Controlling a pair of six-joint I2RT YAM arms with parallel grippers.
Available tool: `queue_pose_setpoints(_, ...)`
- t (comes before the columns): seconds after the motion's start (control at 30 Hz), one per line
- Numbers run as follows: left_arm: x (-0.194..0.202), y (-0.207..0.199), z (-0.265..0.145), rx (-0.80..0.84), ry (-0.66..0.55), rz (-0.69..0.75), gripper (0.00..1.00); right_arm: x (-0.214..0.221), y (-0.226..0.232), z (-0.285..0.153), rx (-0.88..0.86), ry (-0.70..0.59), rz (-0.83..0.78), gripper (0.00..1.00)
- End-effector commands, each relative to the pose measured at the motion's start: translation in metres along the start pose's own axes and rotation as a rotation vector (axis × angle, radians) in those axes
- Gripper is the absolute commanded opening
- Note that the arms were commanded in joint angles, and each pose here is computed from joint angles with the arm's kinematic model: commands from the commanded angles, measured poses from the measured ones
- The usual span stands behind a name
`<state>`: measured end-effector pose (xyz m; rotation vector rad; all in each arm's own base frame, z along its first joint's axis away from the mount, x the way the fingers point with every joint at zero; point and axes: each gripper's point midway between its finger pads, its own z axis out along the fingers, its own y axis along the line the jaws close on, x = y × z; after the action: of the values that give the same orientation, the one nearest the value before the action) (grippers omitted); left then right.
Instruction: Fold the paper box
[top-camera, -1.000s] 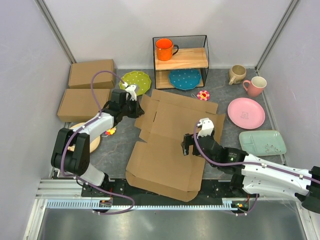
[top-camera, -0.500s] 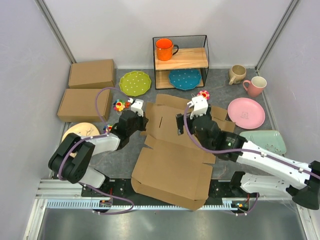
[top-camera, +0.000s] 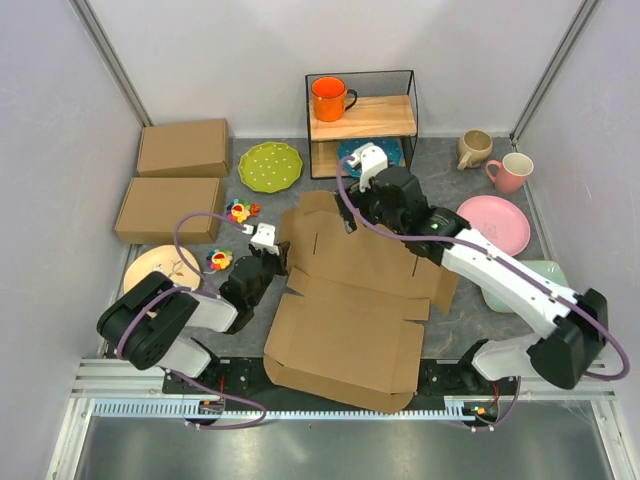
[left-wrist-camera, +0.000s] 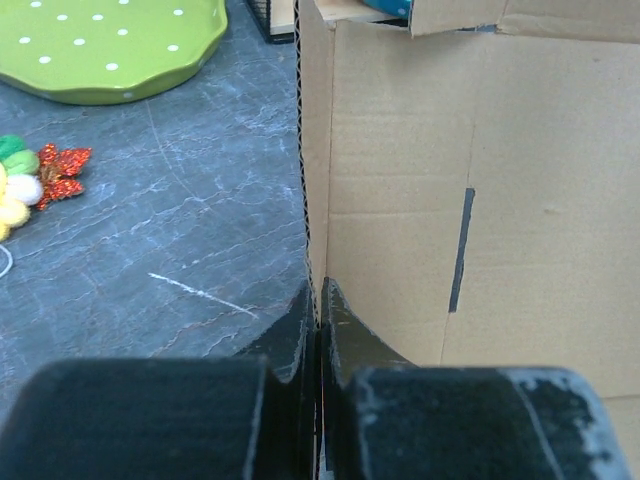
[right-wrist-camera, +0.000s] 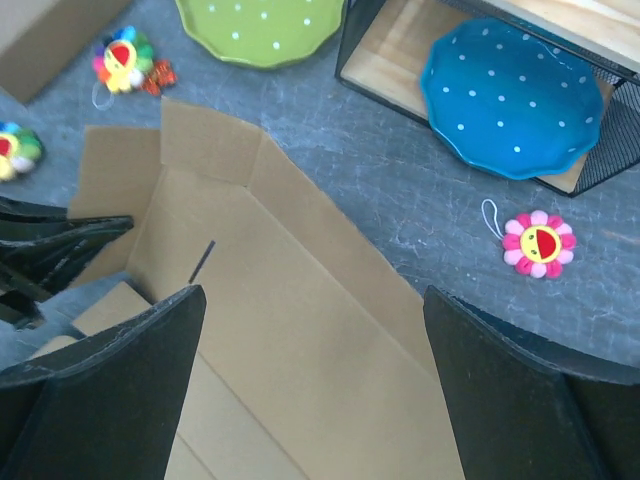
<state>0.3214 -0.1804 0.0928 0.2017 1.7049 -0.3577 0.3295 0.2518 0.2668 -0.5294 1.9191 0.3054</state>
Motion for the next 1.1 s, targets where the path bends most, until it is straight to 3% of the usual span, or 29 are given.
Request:
queue_pose_setpoints(0.0, -0.031, -0.005, 0.004, -0.021, -0.15, 0.021, 0.02, 0.002, 0.006, 0.021, -0.064, 0.023, -0.169, 0.98)
queue_pose_setpoints(0.17, -0.029, -0.013, 0.007, 0.003, -0.119, 0.048, 0.02, 0.018, 0.002, 0.05, -0.06, 0.021, -0.227, 0.98)
queue_pose_setpoints(0.57, -0.03, -0.01, 0.006, -0.013, -0.1, 0.054, 0.02, 0.041, -0.02, 0.087, -0.127, 0.061, -0.148, 0.93)
queue_pose_setpoints(0.8, -0.027, -0.009, 0.006, -0.021, -0.095, 0.058, 0.02, 0.05, -0.007, 0.095, -0.203, 0.086, -0.141, 0.83)
queue_pose_setpoints(1.07, -0.024, -0.005, 0.007, -0.04, -0.084, 0.063, 0.02, 0.048, -0.006, 0.093, -0.209, 0.082, -0.145, 0.64)
